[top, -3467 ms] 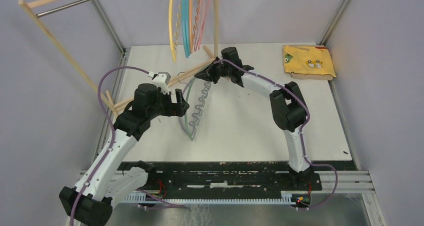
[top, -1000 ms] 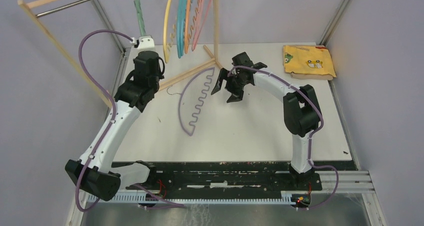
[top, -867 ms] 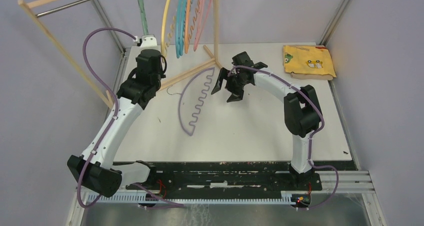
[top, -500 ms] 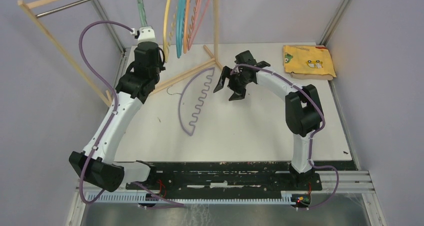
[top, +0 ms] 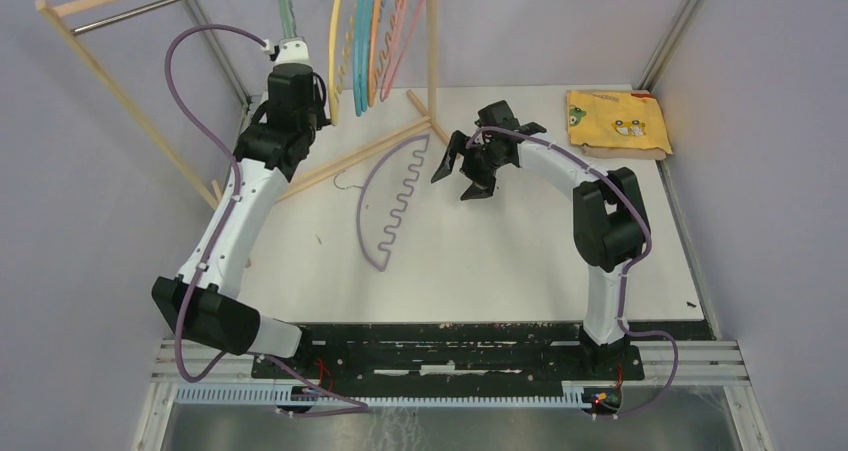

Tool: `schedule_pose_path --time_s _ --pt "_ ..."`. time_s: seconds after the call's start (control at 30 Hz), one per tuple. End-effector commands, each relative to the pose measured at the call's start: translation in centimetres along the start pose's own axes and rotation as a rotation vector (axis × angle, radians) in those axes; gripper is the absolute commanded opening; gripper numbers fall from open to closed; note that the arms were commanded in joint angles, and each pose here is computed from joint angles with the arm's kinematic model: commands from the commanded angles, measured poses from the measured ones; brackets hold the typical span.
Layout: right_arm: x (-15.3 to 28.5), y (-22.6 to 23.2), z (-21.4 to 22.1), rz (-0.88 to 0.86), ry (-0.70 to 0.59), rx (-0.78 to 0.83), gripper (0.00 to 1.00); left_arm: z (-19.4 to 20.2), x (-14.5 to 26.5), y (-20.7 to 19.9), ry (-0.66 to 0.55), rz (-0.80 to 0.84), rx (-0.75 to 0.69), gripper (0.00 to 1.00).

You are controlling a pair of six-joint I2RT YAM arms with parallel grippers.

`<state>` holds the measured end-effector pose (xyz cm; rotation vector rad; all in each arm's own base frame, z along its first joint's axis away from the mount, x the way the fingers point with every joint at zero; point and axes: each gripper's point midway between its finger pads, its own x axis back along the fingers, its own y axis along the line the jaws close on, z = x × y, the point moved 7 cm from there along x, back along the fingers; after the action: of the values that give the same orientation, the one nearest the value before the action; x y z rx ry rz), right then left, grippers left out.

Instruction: Organize the hangers

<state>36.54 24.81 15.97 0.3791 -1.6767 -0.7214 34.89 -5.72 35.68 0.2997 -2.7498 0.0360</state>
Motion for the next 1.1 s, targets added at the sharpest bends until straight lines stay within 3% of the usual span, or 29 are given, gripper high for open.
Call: schedule_pose_path --time_s 0.0,0.23,0.47,0.53,0.67,0.73,0.87,1.07 --pt "1.3 0.5 -0.2 -0.048 -0.028 0.013 1.0 -2.6 0.0 -1.2 -0.051 0.094 0.012 0.03" --pt "1.3 0.0 -0.4 -0.045 -0.031 -0.003 1.0 -0.1 -1.4 -3.3 0.076 0.24 -0.056 0.03" --pt "1.1 -0.1 -0.5 -0.047 -0.03 -0.011 1.0 -0.4 -1.1 -4.1 0.067 0.342 -0.093 0.04" --pt "1.2 0.0 -0.5 -0.049 -0.03 -0.008 1.0 -0.3 -1.1 -4.5 0.07 0.381 -0.101 0.16" --pt "2.1 0.1 -0.4 -0.027 -0.041 0.022 1.0 -0.1 -0.3 -5.0 0.058 0.458 -0.084 0.61" --pt "2.7 0.0 -0.2 0.001 -0.068 0.045 1.0 0.0 0.6 -5.1 0.042 0.507 -0.074 0.74" --pt "3.1 -0.3 0.1 0.012 -0.07 0.068 1.0 1.0 2.2 -5.1 0.034 0.598 -0.075 0.85" --pt "3.2 0.0 0.5 0.017 -0.07 0.091 1.0 3.5 4.5 -4.4 0.045 0.672 -0.075 0.89"
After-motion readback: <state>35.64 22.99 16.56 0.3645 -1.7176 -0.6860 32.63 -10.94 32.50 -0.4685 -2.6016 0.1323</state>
